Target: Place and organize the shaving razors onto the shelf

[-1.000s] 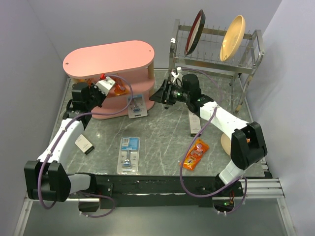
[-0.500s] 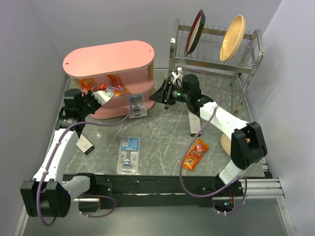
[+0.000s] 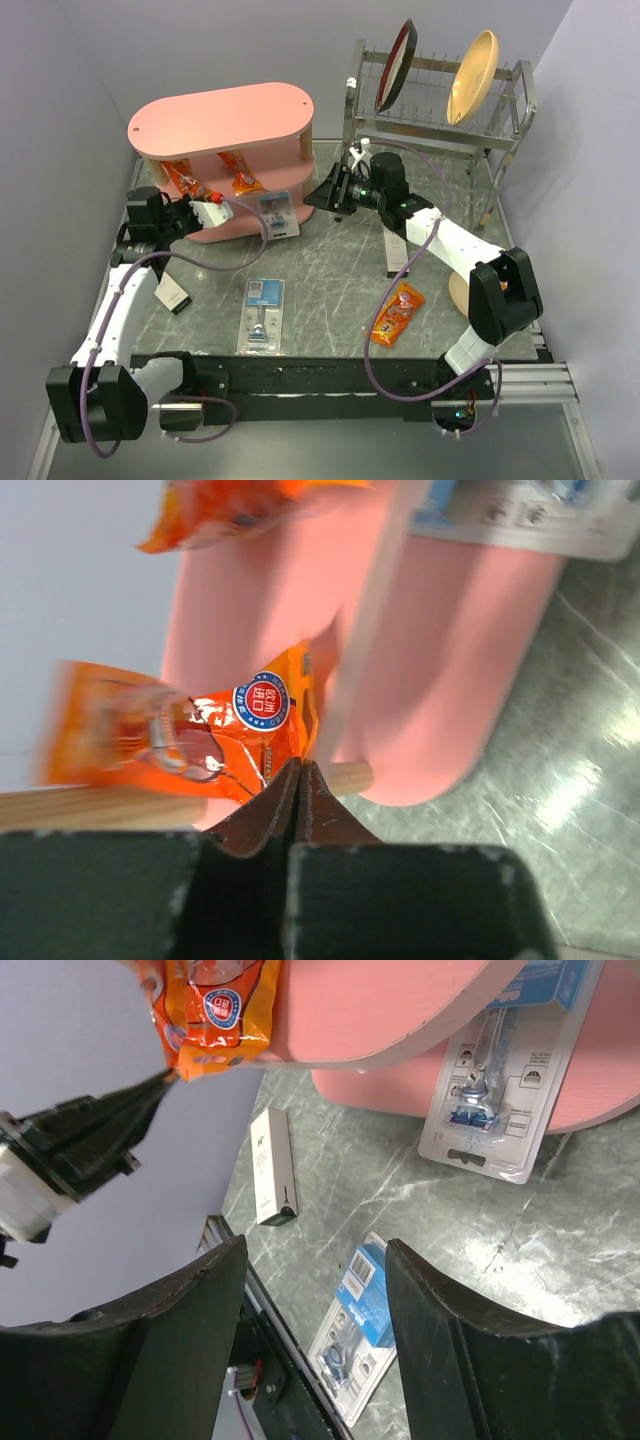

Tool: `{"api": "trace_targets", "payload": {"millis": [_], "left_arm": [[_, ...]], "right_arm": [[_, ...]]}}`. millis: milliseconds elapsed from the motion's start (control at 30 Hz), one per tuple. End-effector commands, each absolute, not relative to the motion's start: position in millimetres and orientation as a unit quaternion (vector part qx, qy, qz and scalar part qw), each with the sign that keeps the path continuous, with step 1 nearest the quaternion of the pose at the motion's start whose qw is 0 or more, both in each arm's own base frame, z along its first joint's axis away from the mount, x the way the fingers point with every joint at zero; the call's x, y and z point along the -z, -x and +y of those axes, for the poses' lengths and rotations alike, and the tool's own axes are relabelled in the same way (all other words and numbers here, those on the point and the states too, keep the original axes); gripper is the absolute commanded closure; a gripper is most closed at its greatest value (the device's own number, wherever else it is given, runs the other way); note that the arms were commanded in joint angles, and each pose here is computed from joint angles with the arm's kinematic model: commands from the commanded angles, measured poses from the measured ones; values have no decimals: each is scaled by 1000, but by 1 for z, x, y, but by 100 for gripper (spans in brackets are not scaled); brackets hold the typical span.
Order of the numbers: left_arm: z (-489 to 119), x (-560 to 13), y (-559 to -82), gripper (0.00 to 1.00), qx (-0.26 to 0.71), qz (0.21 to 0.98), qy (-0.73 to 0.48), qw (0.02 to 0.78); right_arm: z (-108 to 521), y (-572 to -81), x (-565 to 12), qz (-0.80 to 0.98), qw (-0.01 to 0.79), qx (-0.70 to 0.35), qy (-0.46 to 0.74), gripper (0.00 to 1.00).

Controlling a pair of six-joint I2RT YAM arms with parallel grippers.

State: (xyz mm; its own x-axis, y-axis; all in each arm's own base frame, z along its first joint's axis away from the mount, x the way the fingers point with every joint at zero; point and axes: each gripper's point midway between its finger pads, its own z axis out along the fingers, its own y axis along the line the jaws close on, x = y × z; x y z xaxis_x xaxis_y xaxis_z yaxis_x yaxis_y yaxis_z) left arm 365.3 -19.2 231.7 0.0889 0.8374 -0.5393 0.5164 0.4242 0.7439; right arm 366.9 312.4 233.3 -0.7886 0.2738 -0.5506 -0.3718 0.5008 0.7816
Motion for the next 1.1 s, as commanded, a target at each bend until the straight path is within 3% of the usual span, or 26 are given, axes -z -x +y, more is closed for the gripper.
{"api": "trace_targets", "payload": {"millis": [0,167,333,433,667,767,900,1033,1067], "left_arm": [[-26,-234,-354,85,-150,631,-542,534],[-29,-245,-349,63,-150,624,-527,557],[-26,-255,-349,61,-157,630,-503,570],[-26,-262,-345,54,-159,628,-499,576],[-34,-302,-289,28,-142,622,-489,594],[-58,-313,-261,18,-84,602,-494,622],[-129,-307,-202,12,119,527,-565,624],[-182,-288,-183,9,223,501,-590,593],[-210,-295,-170,8,246,455,-613,597]], "right_arm": [[309,-373,-251,787,352,-505,38,36],[312,-376,-252,787,349,-507,37,36],[313,-377,-253,786,349,-509,37,36],[313,-376,-253,786,349,-509,37,36],[298,-366,-255,796,363,-482,60,35],[272,-361,-243,815,358,-453,49,35],[212,-347,-223,859,331,-390,24,35],[155,-332,-214,895,333,-293,48,34],[146,-330,-215,897,337,-281,46,33]]}}
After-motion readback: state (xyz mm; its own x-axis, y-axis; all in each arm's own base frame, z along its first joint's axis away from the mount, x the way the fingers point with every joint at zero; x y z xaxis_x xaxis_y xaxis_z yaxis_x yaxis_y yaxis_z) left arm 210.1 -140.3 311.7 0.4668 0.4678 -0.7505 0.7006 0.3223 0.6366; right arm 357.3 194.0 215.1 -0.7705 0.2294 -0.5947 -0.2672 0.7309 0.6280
